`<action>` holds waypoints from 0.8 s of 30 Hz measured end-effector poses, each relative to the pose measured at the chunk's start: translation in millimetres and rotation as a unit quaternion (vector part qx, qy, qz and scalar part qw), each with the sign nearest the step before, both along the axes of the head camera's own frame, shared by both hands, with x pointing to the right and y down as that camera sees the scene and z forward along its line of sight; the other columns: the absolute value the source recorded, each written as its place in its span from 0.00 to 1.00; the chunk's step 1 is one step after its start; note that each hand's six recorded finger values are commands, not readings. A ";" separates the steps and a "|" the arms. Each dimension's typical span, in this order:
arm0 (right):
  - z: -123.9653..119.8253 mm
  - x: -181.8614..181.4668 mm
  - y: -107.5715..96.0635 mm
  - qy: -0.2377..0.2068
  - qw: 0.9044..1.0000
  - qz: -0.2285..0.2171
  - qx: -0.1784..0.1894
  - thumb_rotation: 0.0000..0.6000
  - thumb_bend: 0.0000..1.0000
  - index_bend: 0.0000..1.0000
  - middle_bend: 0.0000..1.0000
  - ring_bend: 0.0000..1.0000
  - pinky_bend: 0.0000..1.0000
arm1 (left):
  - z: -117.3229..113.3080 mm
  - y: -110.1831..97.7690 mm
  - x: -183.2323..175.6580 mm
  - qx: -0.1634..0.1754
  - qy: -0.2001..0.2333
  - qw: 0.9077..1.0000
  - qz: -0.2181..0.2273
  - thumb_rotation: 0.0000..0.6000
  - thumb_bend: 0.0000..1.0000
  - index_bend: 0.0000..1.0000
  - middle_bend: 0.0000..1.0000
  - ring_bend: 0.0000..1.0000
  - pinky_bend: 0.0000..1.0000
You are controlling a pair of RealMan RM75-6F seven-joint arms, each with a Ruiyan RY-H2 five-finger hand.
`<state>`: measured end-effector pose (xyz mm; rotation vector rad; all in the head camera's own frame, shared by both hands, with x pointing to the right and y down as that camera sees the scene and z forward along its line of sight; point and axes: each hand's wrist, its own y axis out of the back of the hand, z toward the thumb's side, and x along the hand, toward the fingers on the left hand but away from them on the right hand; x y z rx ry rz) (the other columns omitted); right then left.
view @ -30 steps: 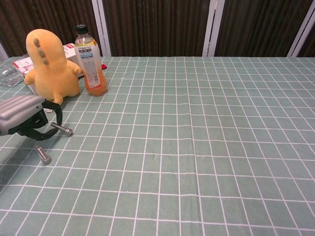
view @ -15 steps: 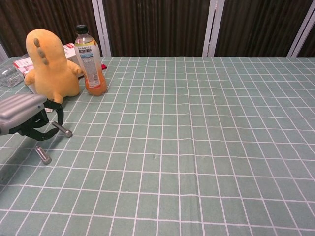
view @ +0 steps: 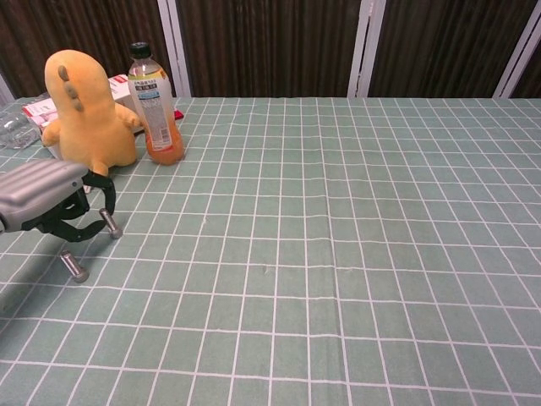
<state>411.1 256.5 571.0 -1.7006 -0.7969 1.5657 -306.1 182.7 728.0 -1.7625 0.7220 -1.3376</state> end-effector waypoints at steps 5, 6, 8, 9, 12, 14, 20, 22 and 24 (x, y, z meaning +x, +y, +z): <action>-0.1 0.3 -0.1 0.001 1.000 0.001 0.000 1.00 0.15 0.00 0.00 0.00 0.00 | 0.4 -1.3 2.3 -0.003 0.004 1.000 -0.006 1.00 0.41 0.48 1.00 1.00 1.00; 0.1 0.5 0.0 0.001 1.000 0.001 0.000 1.00 0.15 0.00 0.00 0.00 0.00 | 0.2 -1.3 3.1 -0.003 0.005 1.000 -0.006 1.00 0.41 0.47 1.00 1.00 1.00; 0.2 0.6 -0.2 0.002 1.000 0.001 0.000 1.00 0.15 0.00 0.00 0.00 0.00 | -0.5 -1.1 3.8 -0.002 0.006 1.000 -0.005 1.00 0.40 0.47 1.00 1.00 1.00; 0.3 0.6 -0.1 0.002 1.000 0.001 -0.001 1.00 0.15 0.00 0.00 0.00 0.00 | -1.0 -1.0 4.0 -0.001 0.006 1.000 -0.005 1.00 0.39 0.46 1.00 1.00 1.00; 1.0 0.1 0.3 0.003 1.000 0.000 -0.002 1.00 0.15 0.00 0.00 0.00 0.00 | -4.7 -1.8 3.6 0.007 0.008 1.000 -0.004 1.00 0.39 0.45 1.00 1.00 1.00; 1.2 -0.2 0.5 0.003 1.000 -0.001 -0.002 1.00 0.15 0.00 0.00 0.00 0.00 | -10.2 -3.4 2.1 0.018 0.011 1.000 -0.005 1.00 0.39 0.42 1.00 1.00 1.00; 0.2 -1.2 1.6 0.003 1.000 -0.004 -0.003 1.00 0.15 0.00 0.00 0.00 0.00 | -44.3 1.8 -21.4 0.056 0.024 0.998 -0.017 1.00 0.38 0.11 0.54 0.51 0.73; -1.7 -1.6 1.1 -0.001 1.000 -0.003 -0.001 1.00 0.15 0.00 0.00 0.00 0.00 | -62.2 13.2 -38.0 0.056 0.032 0.998 -0.025 1.00 0.38 0.02 0.14 0.10 0.30; -2.6 -1.9 0.7 -0.003 1.000 -0.004 0.002 1.00 0.15 0.00 0.00 0.00 0.00 | -81.4 25.9 -56.5 0.055 0.042 0.997 -0.037 1.00 0.38 0.00 0.00 0.00 0.05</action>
